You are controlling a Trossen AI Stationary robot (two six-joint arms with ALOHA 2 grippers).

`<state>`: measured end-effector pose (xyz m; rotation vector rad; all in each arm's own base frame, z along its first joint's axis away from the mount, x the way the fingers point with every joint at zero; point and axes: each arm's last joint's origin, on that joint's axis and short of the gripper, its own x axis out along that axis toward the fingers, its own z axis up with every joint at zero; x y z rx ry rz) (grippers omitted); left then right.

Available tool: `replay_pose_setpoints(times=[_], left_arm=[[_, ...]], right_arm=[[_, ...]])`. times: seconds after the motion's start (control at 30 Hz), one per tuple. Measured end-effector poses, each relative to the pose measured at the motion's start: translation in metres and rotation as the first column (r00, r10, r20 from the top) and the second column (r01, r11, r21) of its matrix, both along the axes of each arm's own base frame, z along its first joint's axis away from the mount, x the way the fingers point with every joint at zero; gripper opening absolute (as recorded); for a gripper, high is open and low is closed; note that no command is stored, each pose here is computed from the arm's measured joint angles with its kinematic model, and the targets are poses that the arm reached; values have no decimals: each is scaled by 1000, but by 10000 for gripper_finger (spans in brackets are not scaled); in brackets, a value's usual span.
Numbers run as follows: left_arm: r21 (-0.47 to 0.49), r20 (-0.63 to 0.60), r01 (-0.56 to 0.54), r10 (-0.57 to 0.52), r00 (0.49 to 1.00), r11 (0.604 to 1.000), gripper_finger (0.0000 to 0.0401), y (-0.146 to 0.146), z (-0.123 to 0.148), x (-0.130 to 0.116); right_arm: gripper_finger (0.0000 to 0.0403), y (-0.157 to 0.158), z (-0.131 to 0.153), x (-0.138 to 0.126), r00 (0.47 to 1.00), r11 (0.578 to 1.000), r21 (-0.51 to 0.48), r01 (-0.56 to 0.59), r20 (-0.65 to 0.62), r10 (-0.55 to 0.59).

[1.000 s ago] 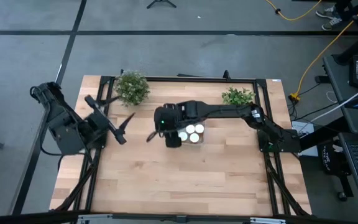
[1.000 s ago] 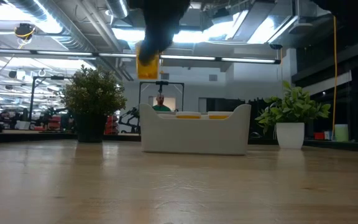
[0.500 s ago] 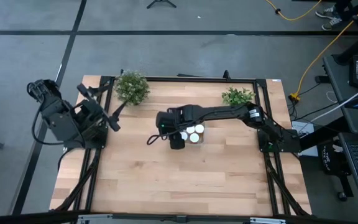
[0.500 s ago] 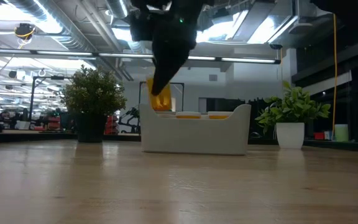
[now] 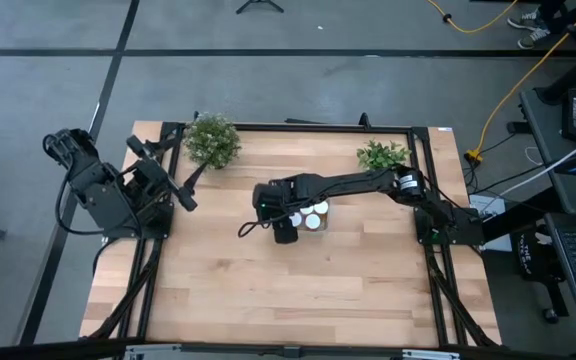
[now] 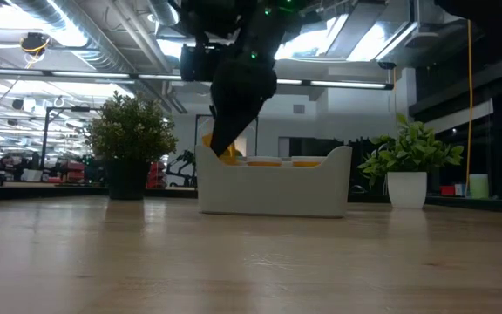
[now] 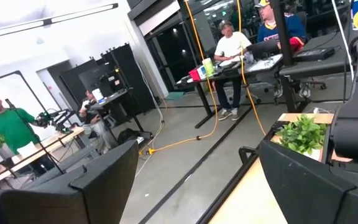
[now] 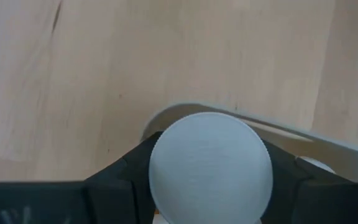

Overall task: Pick and place pill bottles into a basket
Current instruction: Put the orange pill bottle into the gray bin

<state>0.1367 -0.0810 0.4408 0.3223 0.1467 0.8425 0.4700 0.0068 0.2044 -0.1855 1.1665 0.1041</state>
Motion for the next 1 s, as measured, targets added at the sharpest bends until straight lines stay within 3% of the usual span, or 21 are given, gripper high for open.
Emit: replay_pose_setpoints(times=[0.53,1.0], left_arm=[[0,-2,3,-3,1000,1000,331,-2,-1,2],[-7,-11,33,-33,999,999,331,-3,-2,3]], right_arm=[[199,-8,-14,-1,1000,997,74,15,6,-16],[237,-12,-14,-1,999,993,113,38,1,-38]])
